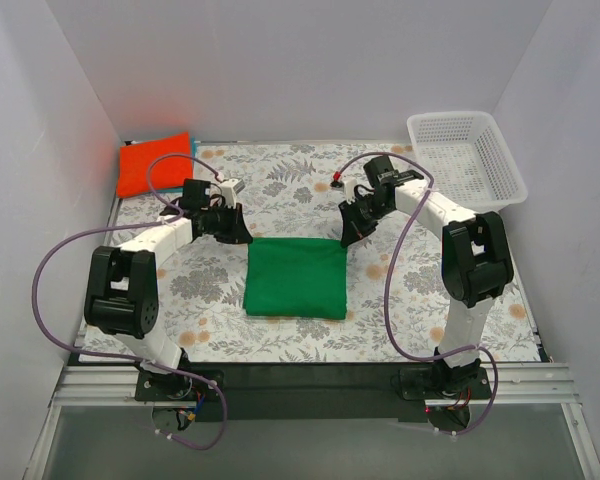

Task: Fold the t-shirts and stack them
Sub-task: Fold the tshirt

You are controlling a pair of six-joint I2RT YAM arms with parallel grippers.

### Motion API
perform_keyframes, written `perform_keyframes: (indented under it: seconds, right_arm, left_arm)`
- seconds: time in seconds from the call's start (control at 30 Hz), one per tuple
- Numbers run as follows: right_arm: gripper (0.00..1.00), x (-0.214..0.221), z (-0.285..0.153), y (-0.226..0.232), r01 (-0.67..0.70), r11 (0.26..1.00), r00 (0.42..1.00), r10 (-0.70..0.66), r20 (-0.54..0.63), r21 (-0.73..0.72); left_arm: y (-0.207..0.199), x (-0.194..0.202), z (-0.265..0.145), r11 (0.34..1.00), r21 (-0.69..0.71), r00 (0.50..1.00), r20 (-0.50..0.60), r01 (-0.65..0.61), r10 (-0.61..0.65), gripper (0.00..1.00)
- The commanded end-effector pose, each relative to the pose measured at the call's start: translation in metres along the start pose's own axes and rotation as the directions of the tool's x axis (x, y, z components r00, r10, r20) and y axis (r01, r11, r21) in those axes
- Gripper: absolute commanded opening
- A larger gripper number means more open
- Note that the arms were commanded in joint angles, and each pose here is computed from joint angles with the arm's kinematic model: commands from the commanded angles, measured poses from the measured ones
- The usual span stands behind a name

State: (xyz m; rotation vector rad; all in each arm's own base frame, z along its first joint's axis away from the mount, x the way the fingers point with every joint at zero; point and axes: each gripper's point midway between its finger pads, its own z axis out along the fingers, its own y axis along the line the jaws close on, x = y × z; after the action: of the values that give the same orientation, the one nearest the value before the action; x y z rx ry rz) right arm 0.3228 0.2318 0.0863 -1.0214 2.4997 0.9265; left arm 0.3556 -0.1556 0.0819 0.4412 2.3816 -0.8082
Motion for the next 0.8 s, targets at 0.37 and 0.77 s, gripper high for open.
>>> perform_keyframes:
  seconds: [0.37, 0.77]
  right_arm:
    - [0.01, -0.028, 0.016, -0.063, -0.028, 0.969, 0.993, 0.000, 0.116, 0.246]
    - [0.05, -0.050, 0.018, -0.075, -0.048, 0.958, 0.981, -0.009, 0.194, 0.284]
  left_arm:
    - [0.061, 0.000, 0.036, 0.988, -0.157, 1.000, 0.007, -0.007, 0.008, 0.00]
    - [0.062, -0.019, 0.033, 0.989, -0.147, 0.997, 0.062, -0.025, 0.034, 0.01]
